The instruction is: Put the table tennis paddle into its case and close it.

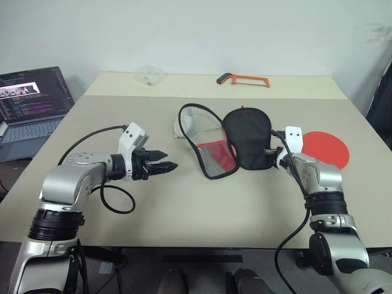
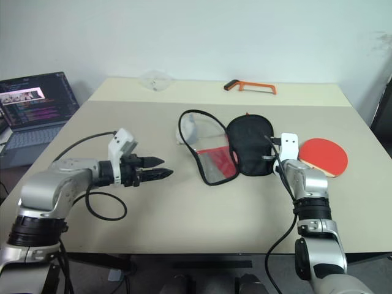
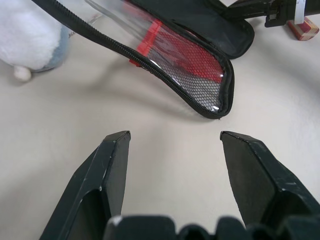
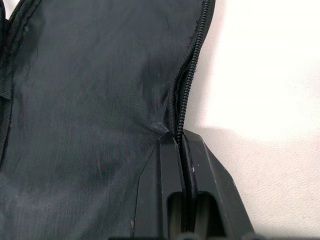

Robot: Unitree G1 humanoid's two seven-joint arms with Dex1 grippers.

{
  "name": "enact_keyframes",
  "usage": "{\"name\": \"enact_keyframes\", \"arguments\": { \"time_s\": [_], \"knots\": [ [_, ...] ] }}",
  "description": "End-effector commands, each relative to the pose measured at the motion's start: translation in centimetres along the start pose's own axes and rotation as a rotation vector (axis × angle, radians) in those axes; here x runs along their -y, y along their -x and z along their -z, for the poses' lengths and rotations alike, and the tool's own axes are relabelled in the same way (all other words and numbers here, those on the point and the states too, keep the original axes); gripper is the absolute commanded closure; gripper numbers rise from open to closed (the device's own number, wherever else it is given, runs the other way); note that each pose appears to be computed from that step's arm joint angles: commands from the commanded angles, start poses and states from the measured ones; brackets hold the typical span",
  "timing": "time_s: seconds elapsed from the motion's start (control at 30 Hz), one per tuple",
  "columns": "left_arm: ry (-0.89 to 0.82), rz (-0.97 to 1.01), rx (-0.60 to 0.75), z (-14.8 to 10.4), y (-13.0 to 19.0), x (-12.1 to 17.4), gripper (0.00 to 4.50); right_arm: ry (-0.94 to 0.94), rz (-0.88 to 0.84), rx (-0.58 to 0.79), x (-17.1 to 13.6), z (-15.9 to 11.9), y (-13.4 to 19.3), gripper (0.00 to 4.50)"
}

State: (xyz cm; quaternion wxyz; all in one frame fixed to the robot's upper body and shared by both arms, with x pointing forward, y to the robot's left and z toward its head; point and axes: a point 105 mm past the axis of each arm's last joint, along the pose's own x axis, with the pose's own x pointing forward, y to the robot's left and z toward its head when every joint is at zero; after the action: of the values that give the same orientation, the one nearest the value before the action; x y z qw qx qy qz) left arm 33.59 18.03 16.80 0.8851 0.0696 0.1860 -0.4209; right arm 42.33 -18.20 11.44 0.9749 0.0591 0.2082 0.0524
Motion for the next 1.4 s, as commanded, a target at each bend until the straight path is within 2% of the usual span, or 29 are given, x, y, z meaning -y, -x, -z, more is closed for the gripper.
{"name": "enact_keyframes", "arguments": {
  "time_s": [0.03,0.1,0.2,0.43,0.53,0.57,0.7,0.77,0.9,1.03,1.23,1.37,1.4],
  "knots": [
    [-0.049,-0.006,0.032,-1.3,0.2,-0.1,1.36,0.038,-0.011,0.039,0.1,-1.1,0.4,4.48],
    [-0.050,-0.006,0.032,-1.3,0.3,-0.1,1.36,0.071,-0.057,0.055,-0.9,-1.6,0.6,4.48],
    [-0.052,-0.007,0.034,-1.4,0.4,-0.2,1.36,0.082,-0.072,0.074,-1.3,-2.2,1.1,3.80],
    [-0.083,0.015,0.030,-1.8,0.8,-0.3,1.36,0.124,-0.044,0.125,-0.4,-4.6,3.6,1.29],
    [-0.104,0.031,0.051,-2.3,1.3,-0.4,1.36,0.126,0.017,0.152,1.1,-5.5,5.3,0.18],
    [-0.116,0.046,0.068,-2.6,1.6,-0.2,1.36,0.132,0.083,0.155,2.4,-5.7,6.0,0.04],
    [-0.150,0.098,0.115,-3.4,1.8,0.3,1.36,0.069,0.426,0.131,8.2,-4.8,8.7,0.04],
    [-0.149,0.109,0.116,-3.4,1.4,0.5,1.36,0.028,0.506,0.096,9.2,-3.6,9.1,0.04],
    [-0.150,0.134,0.114,-3.3,0.6,0.8,1.36,-0.056,0.560,0.032,9.4,-1.8,9.0,0.04],
    [-0.148,0.146,0.109,-3.3,0.3,0.9,1.36,-0.087,0.525,-0.002,7.8,-0.8,8.6,0.04],
    [-0.150,0.151,0.102,-3.3,0.2,1.1,1.36,-0.107,0.601,-0.129,8.2,2.1,7.9,0.04],
    [-0.152,0.151,0.101,-3.3,0.2,1.1,1.36,-0.127,0.627,-0.127,8.5,2.3,7.3,0.04],
    [-0.152,0.150,0.101,-3.3,0.2,1.1,1.36,-0.124,0.631,-0.124,8.6,2.3,7.2,0.42]
  ]
}}
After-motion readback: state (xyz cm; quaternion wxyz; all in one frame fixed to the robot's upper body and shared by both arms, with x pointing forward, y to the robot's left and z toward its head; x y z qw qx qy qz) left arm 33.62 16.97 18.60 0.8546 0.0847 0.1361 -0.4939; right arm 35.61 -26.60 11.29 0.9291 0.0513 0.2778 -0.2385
